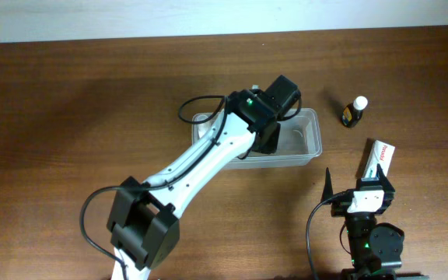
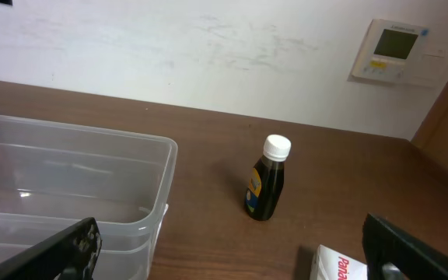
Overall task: Pack container
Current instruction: 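Lift the jar with the left gripper and carry it over the container, then lower the jar into the container beside the orange tube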
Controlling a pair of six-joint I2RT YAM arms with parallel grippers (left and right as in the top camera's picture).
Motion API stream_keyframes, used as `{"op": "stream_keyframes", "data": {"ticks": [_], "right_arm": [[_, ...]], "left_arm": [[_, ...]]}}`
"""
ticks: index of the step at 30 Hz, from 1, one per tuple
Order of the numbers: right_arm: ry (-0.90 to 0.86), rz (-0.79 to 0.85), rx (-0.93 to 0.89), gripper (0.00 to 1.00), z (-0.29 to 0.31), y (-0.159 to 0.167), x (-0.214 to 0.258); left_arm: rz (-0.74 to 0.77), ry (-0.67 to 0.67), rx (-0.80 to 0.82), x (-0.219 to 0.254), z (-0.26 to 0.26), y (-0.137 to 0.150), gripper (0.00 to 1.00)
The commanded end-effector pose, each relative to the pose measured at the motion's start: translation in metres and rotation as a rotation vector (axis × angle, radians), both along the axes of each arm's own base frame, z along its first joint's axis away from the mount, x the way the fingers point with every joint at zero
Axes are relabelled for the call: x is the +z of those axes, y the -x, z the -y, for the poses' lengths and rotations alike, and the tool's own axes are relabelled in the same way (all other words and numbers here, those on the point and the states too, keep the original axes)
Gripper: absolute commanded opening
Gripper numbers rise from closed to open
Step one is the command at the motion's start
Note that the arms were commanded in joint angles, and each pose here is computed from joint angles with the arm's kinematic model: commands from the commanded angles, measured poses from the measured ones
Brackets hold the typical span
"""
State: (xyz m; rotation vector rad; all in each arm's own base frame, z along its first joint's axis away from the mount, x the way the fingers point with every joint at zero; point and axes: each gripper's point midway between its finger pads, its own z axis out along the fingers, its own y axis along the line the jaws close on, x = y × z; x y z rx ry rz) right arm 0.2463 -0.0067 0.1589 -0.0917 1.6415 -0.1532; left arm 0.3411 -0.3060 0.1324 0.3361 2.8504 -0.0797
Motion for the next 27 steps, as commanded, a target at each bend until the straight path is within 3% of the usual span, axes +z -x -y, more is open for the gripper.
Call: {"op": "stream_keyframes", "data": {"ticks": [1, 15, 27], "right_arm": [[-0.014, -0.005, -0.009, 0.98, 0.001, 0.000, -0.003], [-0.014, -0.005, -0.009, 0.98, 0.001, 0.000, -0.003], [-0.014, -0.005, -0.009, 0.98, 0.001, 0.000, -0.003]], "left_arm": [[-0.076, 0.037, 0.086, -0.021, -0.001, -0.008, 0.30], [-0.114, 0.082, 0.309, -0.028, -0.002, -0.009, 0.28], [-0.090, 0.032, 0.322, -0.037, -0.012, -0.010, 0.28]]}}
